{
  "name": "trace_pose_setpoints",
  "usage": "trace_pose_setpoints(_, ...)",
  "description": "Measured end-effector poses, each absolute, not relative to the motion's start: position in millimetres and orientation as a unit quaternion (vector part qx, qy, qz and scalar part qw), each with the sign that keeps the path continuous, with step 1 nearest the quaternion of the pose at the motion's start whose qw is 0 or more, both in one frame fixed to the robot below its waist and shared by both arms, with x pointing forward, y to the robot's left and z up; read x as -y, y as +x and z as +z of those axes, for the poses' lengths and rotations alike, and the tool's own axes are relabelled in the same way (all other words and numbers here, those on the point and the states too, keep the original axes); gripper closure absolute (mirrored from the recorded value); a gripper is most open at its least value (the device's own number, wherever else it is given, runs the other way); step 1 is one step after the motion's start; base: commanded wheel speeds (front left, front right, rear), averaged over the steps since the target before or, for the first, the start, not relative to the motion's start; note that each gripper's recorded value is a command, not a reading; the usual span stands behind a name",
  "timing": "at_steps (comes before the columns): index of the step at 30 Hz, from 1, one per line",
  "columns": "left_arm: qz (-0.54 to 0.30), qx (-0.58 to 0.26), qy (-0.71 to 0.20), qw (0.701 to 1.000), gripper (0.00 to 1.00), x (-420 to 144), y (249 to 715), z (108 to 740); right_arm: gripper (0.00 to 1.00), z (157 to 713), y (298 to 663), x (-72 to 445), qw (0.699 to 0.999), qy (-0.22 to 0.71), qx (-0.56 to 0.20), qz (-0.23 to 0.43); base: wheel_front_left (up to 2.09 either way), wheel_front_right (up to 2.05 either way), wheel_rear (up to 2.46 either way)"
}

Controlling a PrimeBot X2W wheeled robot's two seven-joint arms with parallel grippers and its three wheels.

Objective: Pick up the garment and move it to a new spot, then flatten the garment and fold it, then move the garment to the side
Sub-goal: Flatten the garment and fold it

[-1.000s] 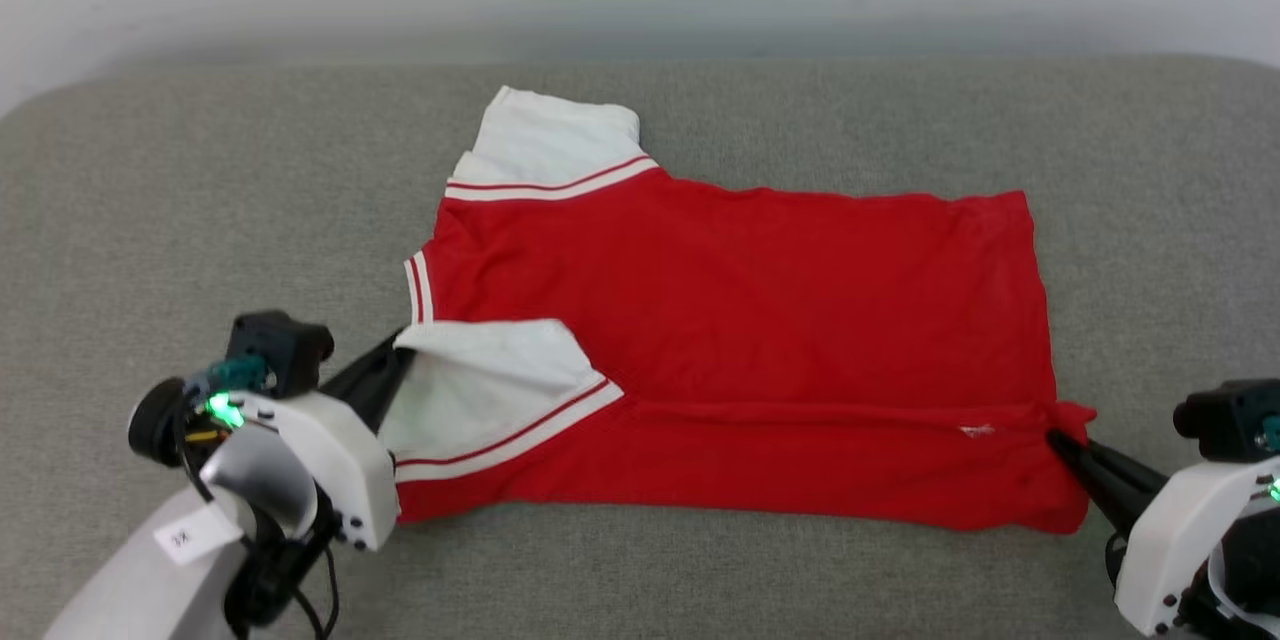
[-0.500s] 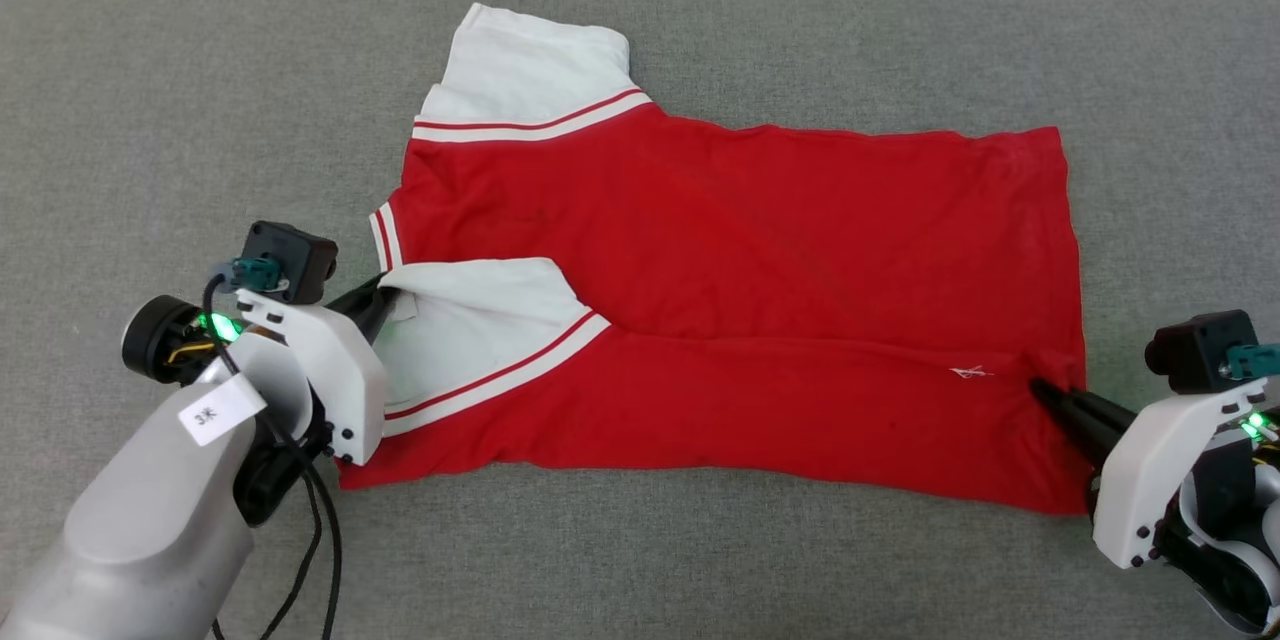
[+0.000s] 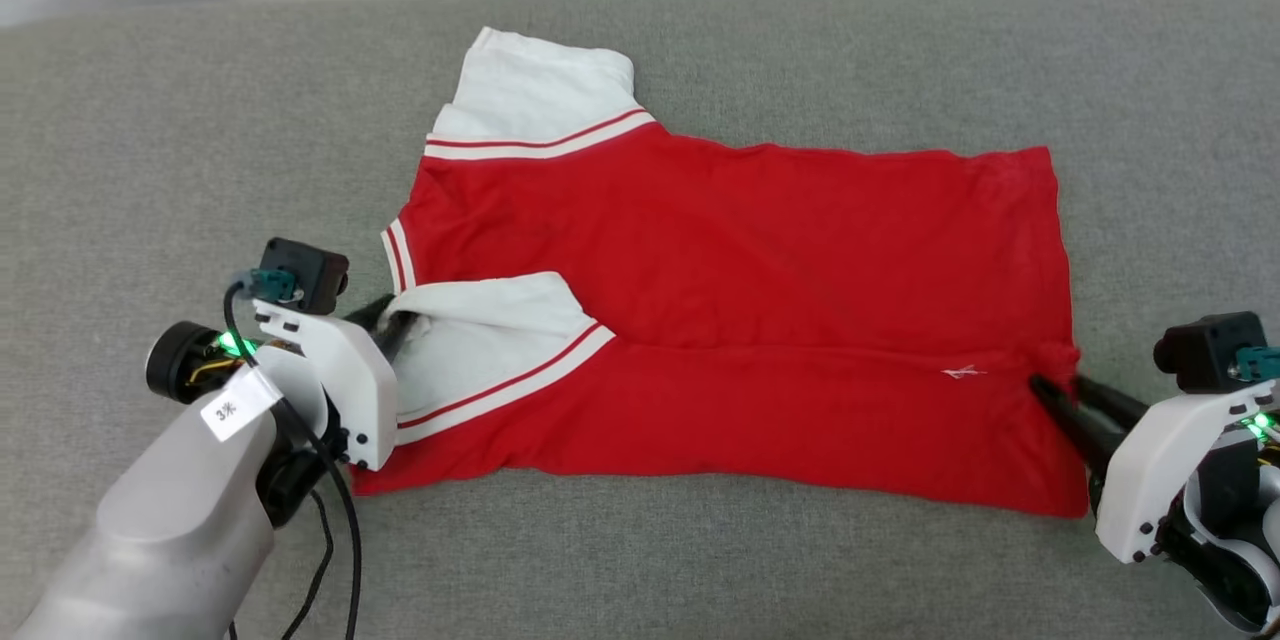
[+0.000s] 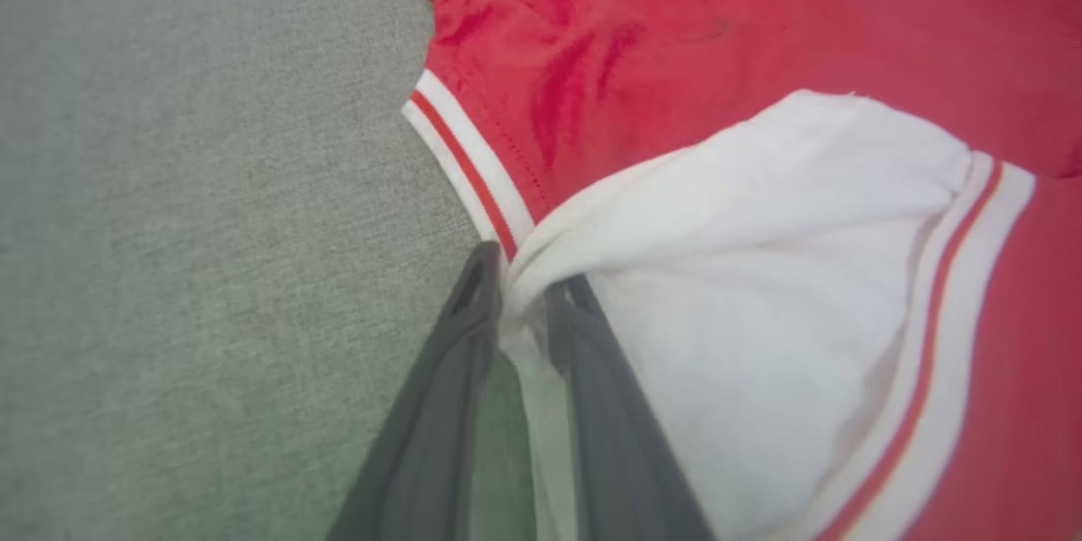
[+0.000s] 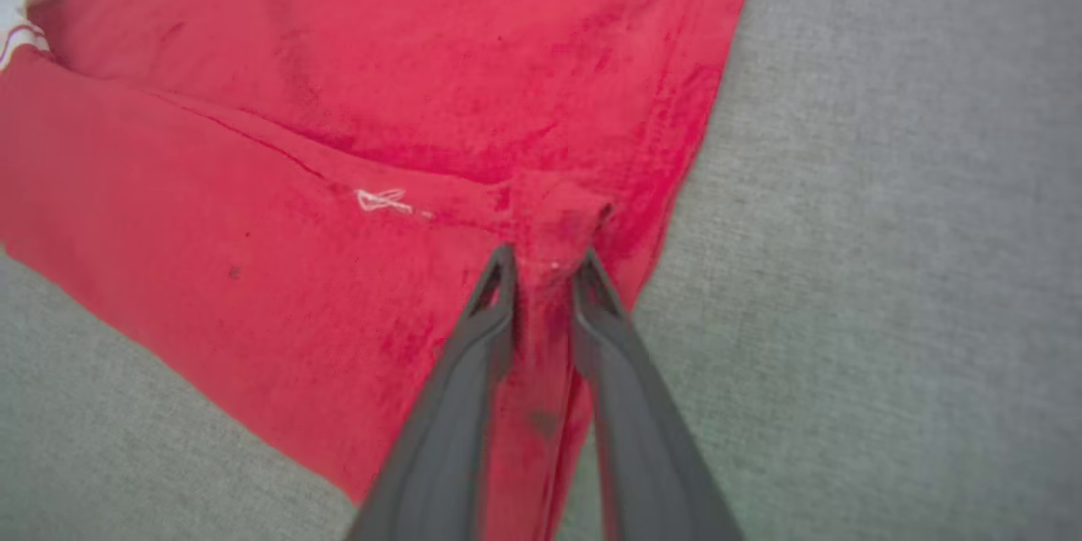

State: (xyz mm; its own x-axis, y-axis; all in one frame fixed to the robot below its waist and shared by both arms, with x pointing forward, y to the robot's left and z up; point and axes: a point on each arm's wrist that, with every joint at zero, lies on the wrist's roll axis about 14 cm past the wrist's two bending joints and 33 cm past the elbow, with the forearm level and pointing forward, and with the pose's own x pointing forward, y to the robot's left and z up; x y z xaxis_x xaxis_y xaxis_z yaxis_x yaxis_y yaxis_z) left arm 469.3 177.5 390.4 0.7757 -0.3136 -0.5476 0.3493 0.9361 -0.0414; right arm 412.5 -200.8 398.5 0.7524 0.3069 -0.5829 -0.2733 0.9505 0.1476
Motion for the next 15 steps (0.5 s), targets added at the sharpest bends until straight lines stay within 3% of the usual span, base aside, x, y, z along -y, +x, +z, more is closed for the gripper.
trace_pose_setpoints(8,-0.162,-0.24,0.042,0.956,0.0,-198.3,477.2,446.5,0.0,431.5,412.1,194.2,0.953,0.027,-0.255,0.159,0.0,0.0,0.0)
trace_pose_setpoints(15,-0.17,-0.301,0.041,0.937,0.0,-204.9,459.1,468.8,0.0,445.6,407.7,184.5,0.958,0.027,-0.232,0.168,0.0,0.0,0.0)
